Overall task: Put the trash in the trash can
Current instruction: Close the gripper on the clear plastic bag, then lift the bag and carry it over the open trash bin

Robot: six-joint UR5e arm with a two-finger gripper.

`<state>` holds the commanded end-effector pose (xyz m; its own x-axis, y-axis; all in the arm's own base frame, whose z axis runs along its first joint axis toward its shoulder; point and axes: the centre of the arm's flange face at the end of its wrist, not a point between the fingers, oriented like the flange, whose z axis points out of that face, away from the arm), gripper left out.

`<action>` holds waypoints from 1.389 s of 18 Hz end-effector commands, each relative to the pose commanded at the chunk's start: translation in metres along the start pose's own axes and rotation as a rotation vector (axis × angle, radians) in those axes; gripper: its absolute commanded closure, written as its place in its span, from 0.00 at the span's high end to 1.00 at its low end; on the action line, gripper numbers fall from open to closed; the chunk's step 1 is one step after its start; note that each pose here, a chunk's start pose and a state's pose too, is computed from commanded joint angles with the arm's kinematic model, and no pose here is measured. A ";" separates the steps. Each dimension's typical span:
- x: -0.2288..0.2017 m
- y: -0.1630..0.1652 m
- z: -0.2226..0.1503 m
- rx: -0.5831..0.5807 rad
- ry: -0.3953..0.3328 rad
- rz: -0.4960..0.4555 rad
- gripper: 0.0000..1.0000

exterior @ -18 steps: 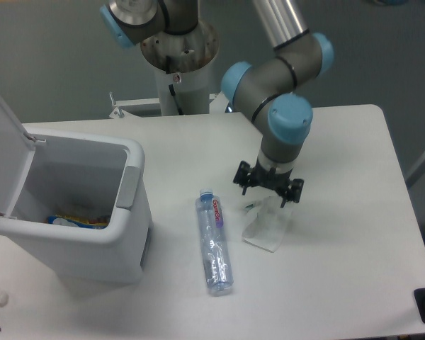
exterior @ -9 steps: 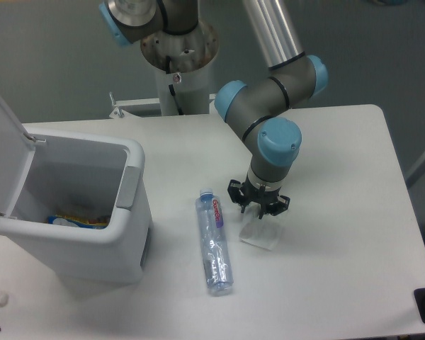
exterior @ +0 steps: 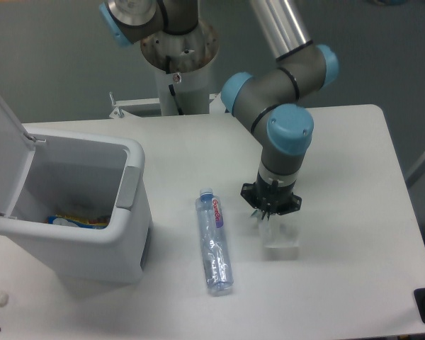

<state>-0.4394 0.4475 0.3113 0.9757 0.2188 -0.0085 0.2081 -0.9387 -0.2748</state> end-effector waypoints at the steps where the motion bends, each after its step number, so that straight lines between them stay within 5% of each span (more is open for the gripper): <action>1: 0.006 -0.006 -0.024 0.058 0.004 -0.018 0.00; 10: 0.091 -0.050 -0.180 0.443 0.132 -0.061 0.00; 23: 0.259 -0.082 -0.211 0.461 0.255 0.090 0.00; 24: 0.265 -0.084 -0.210 0.463 0.263 0.105 0.25; 25: 0.270 -0.086 -0.210 0.467 0.264 0.122 0.71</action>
<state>-0.1793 0.5310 0.5348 0.9874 -0.0148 0.1576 0.0985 -0.7220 -0.6848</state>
